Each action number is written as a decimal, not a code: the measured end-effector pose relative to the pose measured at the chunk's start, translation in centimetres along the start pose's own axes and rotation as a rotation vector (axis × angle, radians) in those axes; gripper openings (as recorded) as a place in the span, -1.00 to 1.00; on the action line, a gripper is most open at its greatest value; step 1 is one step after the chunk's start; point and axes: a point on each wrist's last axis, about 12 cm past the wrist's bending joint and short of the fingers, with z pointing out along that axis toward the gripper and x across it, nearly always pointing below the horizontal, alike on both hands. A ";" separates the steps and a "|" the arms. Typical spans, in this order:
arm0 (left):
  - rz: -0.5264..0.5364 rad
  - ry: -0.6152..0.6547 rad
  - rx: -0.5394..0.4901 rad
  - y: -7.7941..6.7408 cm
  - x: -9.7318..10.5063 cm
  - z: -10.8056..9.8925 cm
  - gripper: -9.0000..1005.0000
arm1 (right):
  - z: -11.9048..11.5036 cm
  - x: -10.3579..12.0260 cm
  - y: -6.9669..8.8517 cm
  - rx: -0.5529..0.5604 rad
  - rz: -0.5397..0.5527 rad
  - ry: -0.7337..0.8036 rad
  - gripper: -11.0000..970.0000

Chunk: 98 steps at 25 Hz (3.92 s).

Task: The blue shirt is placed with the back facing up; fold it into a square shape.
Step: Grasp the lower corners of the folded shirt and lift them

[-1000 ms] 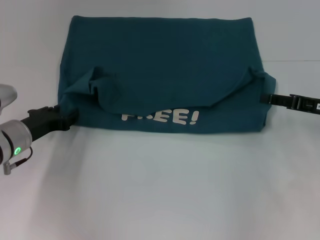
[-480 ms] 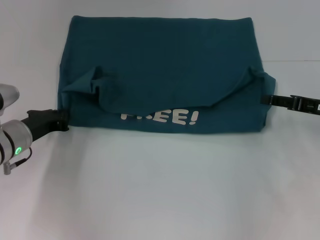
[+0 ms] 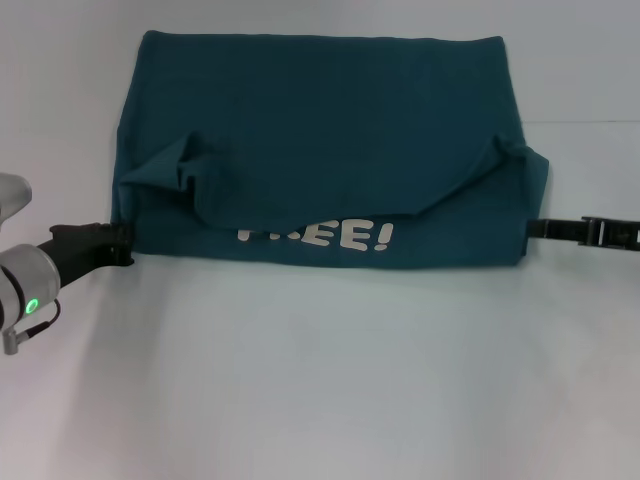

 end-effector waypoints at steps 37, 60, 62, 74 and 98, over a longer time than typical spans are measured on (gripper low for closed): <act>-0.006 -0.012 0.024 -0.1 -0.4 0.0 -0.95 | 3.9 1.2 1.9 0.028 -0.026 0.006 -0.84; -0.266 0.034 0.307 1.1 1.4 -7.2 -0.95 | -2.1 1.1 -0.7 -0.013 -0.099 -0.045 -0.83; -0.281 0.029 0.336 1.0 1.6 -7.7 -0.95 | -2.7 1.5 -0.9 -0.030 -0.115 -0.049 -0.83; -0.353 -0.004 0.513 1.4 1.8 -11.6 -0.95 | -7.6 4.0 -0.6 -0.166 -0.208 -0.084 -0.81; -0.422 -0.007 0.618 1.9 4.1 -16.8 -0.95 | -12.3 6.5 0.5 -0.347 -0.275 -0.067 -0.78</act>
